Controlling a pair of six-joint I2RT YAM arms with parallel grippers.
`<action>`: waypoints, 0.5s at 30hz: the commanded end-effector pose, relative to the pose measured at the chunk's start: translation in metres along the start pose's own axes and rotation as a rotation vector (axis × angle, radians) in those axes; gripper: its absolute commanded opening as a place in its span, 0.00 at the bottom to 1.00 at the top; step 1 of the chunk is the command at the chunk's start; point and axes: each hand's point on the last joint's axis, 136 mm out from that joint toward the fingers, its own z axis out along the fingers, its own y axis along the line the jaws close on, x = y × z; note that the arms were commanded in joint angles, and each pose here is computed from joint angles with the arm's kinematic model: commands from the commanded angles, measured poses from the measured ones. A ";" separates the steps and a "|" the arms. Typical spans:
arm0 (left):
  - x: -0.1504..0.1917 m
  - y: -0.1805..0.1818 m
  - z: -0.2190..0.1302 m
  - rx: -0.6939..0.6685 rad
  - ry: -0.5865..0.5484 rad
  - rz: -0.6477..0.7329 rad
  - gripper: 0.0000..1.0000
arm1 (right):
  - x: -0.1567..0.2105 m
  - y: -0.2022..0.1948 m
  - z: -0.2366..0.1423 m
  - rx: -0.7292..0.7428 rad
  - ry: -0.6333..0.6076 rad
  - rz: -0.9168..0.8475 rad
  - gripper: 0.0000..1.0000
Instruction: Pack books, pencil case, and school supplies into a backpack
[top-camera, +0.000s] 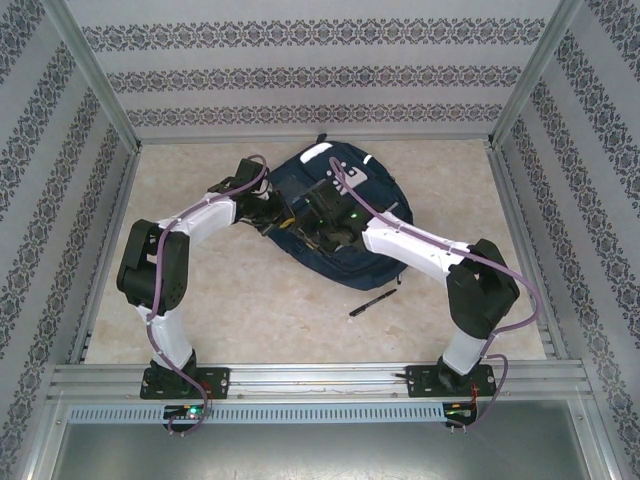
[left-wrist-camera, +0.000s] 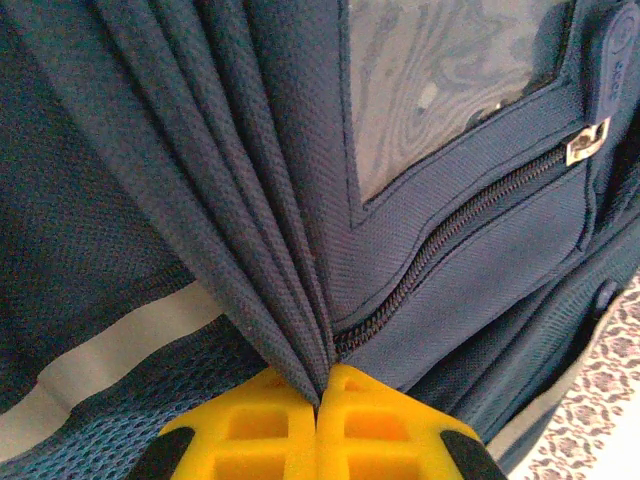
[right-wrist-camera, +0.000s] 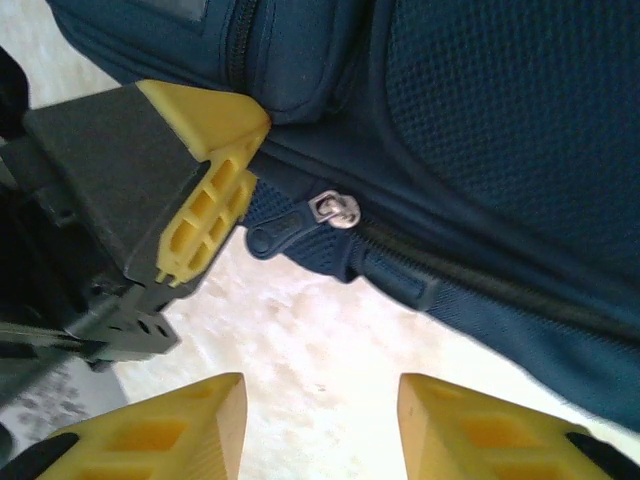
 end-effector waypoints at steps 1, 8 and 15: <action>0.022 -0.040 -0.009 0.146 0.057 -0.020 0.00 | -0.004 -0.008 0.012 0.020 -0.047 0.258 0.42; 0.027 -0.042 -0.010 0.188 0.051 -0.086 0.00 | -0.008 0.002 0.032 -0.043 -0.057 0.417 0.38; 0.034 -0.032 -0.009 0.182 0.053 -0.121 0.00 | -0.012 -0.005 0.056 -0.039 -0.081 0.488 0.33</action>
